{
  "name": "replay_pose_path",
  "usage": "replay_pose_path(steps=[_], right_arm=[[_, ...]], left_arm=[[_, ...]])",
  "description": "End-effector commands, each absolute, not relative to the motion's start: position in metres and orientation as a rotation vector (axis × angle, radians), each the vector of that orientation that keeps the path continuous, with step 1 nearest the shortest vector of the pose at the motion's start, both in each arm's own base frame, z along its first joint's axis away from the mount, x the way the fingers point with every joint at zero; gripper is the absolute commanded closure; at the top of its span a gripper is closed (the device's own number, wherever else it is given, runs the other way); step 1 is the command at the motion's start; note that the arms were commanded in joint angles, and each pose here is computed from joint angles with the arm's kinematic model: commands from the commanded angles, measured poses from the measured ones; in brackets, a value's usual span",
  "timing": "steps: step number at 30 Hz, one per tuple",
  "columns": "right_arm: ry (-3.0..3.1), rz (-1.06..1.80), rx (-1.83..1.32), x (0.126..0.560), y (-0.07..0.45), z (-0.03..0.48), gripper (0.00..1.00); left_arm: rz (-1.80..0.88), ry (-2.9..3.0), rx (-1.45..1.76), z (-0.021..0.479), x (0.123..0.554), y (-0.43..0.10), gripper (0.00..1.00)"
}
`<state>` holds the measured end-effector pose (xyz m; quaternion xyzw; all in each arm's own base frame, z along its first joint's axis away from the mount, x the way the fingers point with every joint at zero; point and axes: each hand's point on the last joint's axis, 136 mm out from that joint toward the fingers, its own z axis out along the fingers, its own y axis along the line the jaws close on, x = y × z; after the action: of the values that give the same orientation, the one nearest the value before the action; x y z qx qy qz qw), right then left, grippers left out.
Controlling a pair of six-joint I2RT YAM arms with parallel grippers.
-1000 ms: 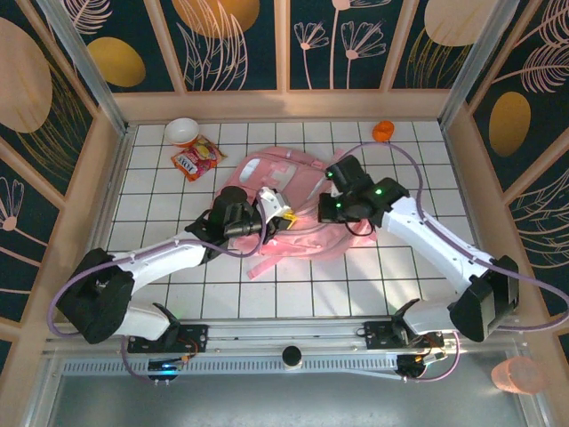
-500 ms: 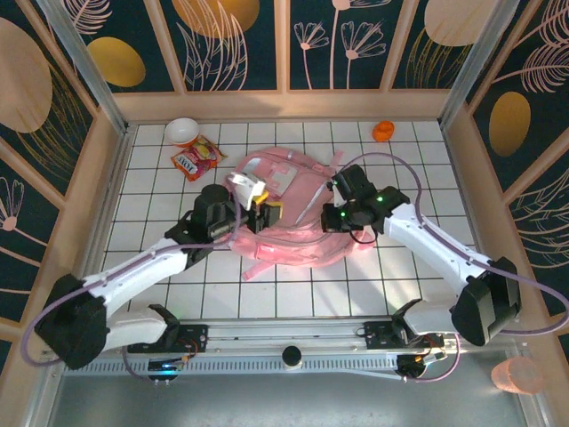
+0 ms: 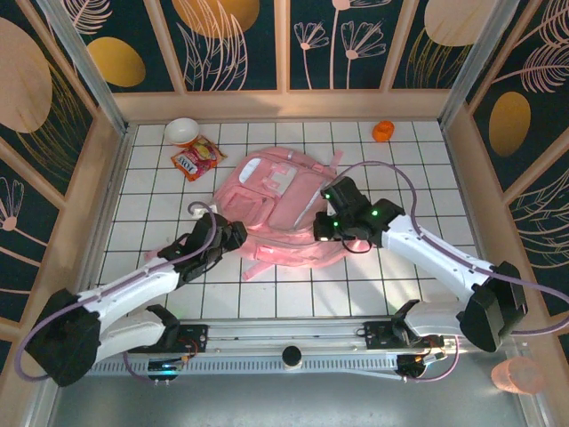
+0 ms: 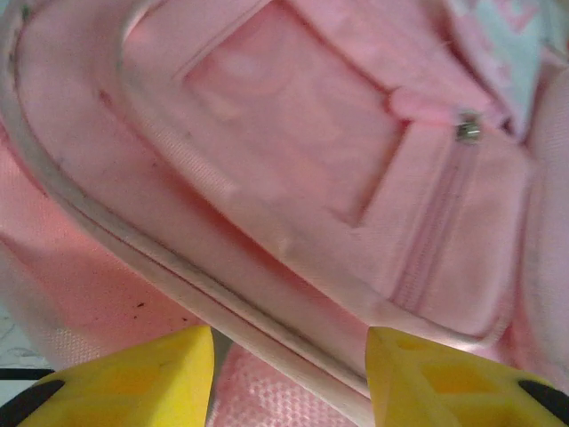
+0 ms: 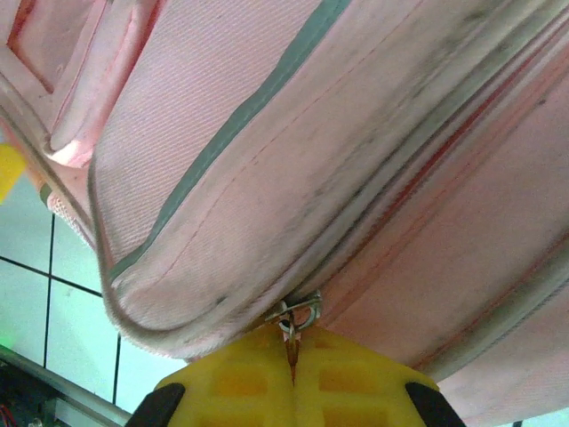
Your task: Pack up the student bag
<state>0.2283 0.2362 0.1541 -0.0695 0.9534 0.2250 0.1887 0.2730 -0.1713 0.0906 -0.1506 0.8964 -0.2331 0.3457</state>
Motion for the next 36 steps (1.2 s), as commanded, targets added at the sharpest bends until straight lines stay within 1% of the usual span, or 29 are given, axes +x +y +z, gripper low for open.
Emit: replay_pose_path(steps=[1,8,11,14,16,18,24,31,36], right_arm=[[2.642,0.722,-0.169,0.22,0.252,0.161,1.0],[2.633,0.842,-0.211,0.202,0.287,0.158,1.0],[2.639,0.84,-0.237,0.205,0.294,0.156,1.0],[2.616,0.86,-0.25,0.214,0.3,0.162,1.0],[2.604,0.893,-0.244,0.221,0.302,0.167,1.0],[2.602,0.917,-0.237,0.224,0.302,0.167,1.0],[2.618,0.921,-0.258,0.23,0.297,0.159,1.0],[2.618,0.928,-0.309,0.233,0.3,0.158,1.0],[2.609,0.943,-0.316,0.233,0.303,0.158,1.0]], left_arm=[[-0.658,2.251,-0.477,0.097,0.295,-0.179,0.53],[-0.649,2.222,-0.445,0.099,0.354,-0.209,0.5],[-0.668,2.19,-0.43,0.119,0.383,-0.223,0.48],[-0.675,2.187,-0.423,0.145,0.395,-0.229,0.45],[-0.711,2.202,-0.46,0.158,0.388,-0.229,0.44],[-0.795,2.221,-0.504,0.167,0.37,-0.228,0.43],[-1.037,2.318,-0.626,0.171,0.312,-0.231,0.43],[-1.303,2.465,-0.655,0.168,0.279,-0.285,0.44],[-1.38,2.548,-0.664,0.159,0.266,-0.313,0.45]])
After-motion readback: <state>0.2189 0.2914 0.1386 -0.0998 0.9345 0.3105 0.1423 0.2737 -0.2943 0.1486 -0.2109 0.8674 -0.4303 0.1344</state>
